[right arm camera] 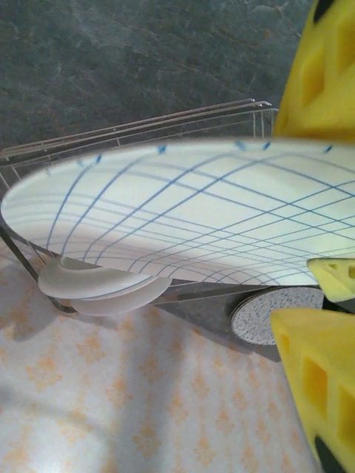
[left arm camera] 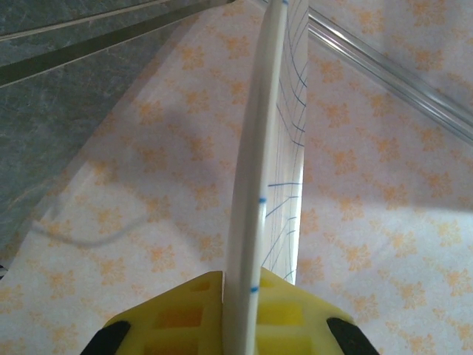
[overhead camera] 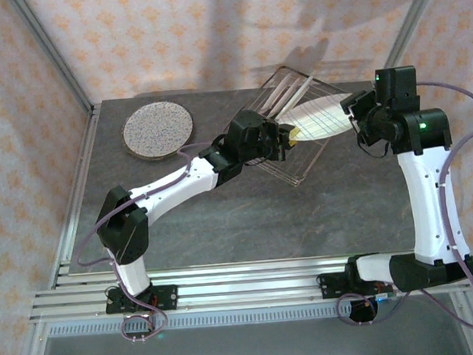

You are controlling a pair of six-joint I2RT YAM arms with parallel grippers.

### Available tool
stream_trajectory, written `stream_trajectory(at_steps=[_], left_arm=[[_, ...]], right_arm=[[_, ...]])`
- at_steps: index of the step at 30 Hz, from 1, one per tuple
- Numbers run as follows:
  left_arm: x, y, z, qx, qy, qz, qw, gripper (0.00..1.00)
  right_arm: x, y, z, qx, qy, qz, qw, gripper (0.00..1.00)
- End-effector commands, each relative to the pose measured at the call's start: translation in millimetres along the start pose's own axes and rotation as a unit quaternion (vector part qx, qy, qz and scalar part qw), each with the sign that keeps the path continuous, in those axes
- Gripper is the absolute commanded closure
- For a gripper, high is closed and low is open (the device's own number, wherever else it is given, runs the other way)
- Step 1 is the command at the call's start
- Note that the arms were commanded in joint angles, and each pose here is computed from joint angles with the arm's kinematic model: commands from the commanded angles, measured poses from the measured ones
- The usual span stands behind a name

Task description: Unload the plates from the dish rack

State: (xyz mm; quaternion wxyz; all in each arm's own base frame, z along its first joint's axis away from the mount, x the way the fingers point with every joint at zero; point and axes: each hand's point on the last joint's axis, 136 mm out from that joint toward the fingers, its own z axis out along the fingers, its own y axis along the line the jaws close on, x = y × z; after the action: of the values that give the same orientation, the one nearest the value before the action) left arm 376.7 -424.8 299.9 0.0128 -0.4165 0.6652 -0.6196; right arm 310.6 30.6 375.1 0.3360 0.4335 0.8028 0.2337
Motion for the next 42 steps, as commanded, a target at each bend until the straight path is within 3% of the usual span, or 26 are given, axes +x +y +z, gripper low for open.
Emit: stream_trajectory(at_steps=[1,5,16,23,30,35,42], left_arm=[[37.7,-59.7,-27.4,0.084,0.056,0.050,0.994,1.00],[38.9,-77.4,-38.3,0.090,0.054,0.093,0.990,1.00],[19.5,-102.2,-74.4,0.092,0.027,0.156,0.983,1.00],[-2.3,-121.7,-101.8,0.113,0.002,0.185,0.976,1.00],[-36.4,-131.8,-136.7,0.113,-0.044,0.215,0.969,1.00],[-69.1,-126.8,-162.8,0.093,-0.098,0.251,0.958,1.00],[-118.3,-120.7,-191.9,0.091,-0.161,0.255,0.949,1.00]], right_arm=[[-8.9,17.0,-17.1,-0.034,-0.019,-0.050,0.998,0.35],[-9.8,27.9,-24.0,-0.060,-0.023,-0.086,0.994,0.26],[2.7,75.4,-36.2,-0.173,0.007,-0.167,0.971,0.22],[25.6,107.2,-43.5,-0.266,0.044,-0.225,0.936,0.20],[52.2,125.2,-39.8,-0.282,0.049,-0.292,0.912,0.20],[71.8,138.8,-40.3,-0.303,0.030,-0.347,0.887,0.20],[99.0,155.9,-48.4,-0.380,-0.050,-0.409,0.828,0.20]])
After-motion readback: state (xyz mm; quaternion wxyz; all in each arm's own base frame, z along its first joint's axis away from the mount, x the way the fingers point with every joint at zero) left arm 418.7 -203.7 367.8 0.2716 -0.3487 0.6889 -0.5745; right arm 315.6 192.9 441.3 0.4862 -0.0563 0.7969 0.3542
